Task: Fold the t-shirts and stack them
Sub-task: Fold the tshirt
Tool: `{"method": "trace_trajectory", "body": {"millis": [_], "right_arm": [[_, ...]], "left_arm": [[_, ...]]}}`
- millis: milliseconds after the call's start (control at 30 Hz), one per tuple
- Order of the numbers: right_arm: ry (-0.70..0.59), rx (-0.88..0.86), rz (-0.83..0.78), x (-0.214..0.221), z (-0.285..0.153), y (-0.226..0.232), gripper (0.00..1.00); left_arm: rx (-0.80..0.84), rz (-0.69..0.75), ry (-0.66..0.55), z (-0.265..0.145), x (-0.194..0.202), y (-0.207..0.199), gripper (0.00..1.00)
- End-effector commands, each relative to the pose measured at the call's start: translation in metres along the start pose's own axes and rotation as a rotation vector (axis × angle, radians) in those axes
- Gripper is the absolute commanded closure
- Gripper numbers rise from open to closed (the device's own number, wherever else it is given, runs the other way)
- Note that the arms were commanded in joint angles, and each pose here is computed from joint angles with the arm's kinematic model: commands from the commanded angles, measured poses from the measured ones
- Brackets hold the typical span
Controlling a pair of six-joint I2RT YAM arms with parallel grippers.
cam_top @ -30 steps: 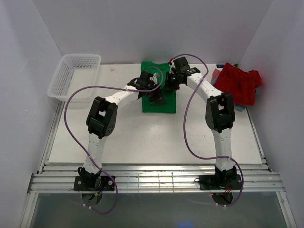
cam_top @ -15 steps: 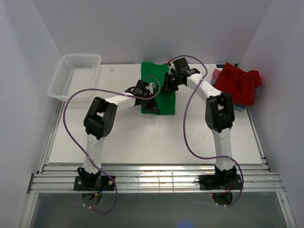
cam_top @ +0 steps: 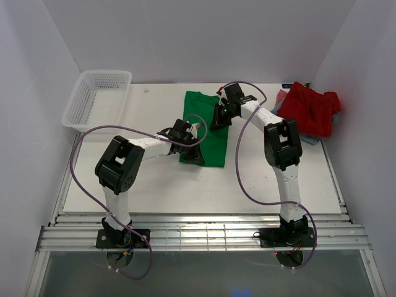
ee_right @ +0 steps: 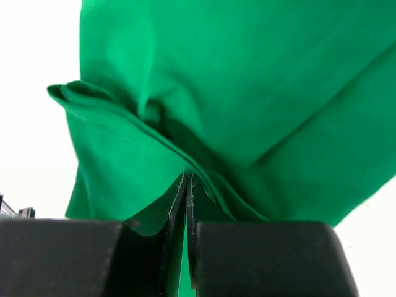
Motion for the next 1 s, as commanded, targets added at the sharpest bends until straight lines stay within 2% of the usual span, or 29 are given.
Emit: {"method": "trace_trajectory", "body": {"millis": [0,200,367,467,567,633,733,800,833,900,933,967], "right_arm": [[0.008,-0.027,0.002,0.004,0.006,0.0,0.92],[0.005,0.022,-0.008,0.015,0.008,-0.01,0.92],[-0.024,0.053,-0.056,0.007,-0.002,-0.009,0.92],[-0.103,0.054,-0.103,-0.009,-0.025,0.005,0.92],[-0.2,0.05,-0.154,-0.021,-0.06,0.026,0.88],[-0.277,0.059,-0.19,-0.027,-0.092,0.041,0.81],[-0.331,0.079,-0.223,-0.015,-0.13,0.056,0.73],[-0.311,0.09,-0.214,0.006,-0.149,0.058,0.68],[-0.282,0.084,-0.21,0.016,-0.15,0.058,0.63],[-0.192,0.092,-0.182,0.049,-0.151,0.05,0.56],[-0.156,0.08,-0.175,0.062,-0.148,0.048,0.53],[-0.131,0.081,-0.164,0.074,-0.146,0.045,0.5]], "left_arm": [[-0.071,-0.034,0.129,-0.002,0.043,0.01,1.0],[-0.048,-0.025,0.162,-0.007,0.065,0.001,1.0],[-0.009,0.003,0.179,-0.016,0.079,-0.016,1.0],[0.011,0.041,0.104,-0.028,0.062,-0.039,1.0],[0.023,0.062,0.005,-0.049,0.036,-0.065,1.0],[0.027,0.08,-0.069,-0.067,0.011,-0.086,1.0],[0.025,0.092,-0.167,-0.094,-0.014,-0.108,1.0],[0.013,0.095,-0.242,-0.118,-0.025,-0.12,1.0],[-0.071,0.076,-0.264,-0.124,-0.025,-0.112,1.0],[-0.173,0.059,-0.264,-0.129,-0.019,-0.098,0.86],[-0.229,0.042,-0.227,-0.129,-0.01,-0.086,0.79],[-0.281,0.03,-0.219,-0.127,-0.005,-0.076,0.66]]}}
Point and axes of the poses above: each gripper's point midway between its finger pads, its own z axis out along the fingers, its own y axis along the line the jaws close on, x = y × z, the point moved 7 cm from there along -z, back along the fingers, and after that the axes turned 2 degrees about z, right-handed, at the moved point
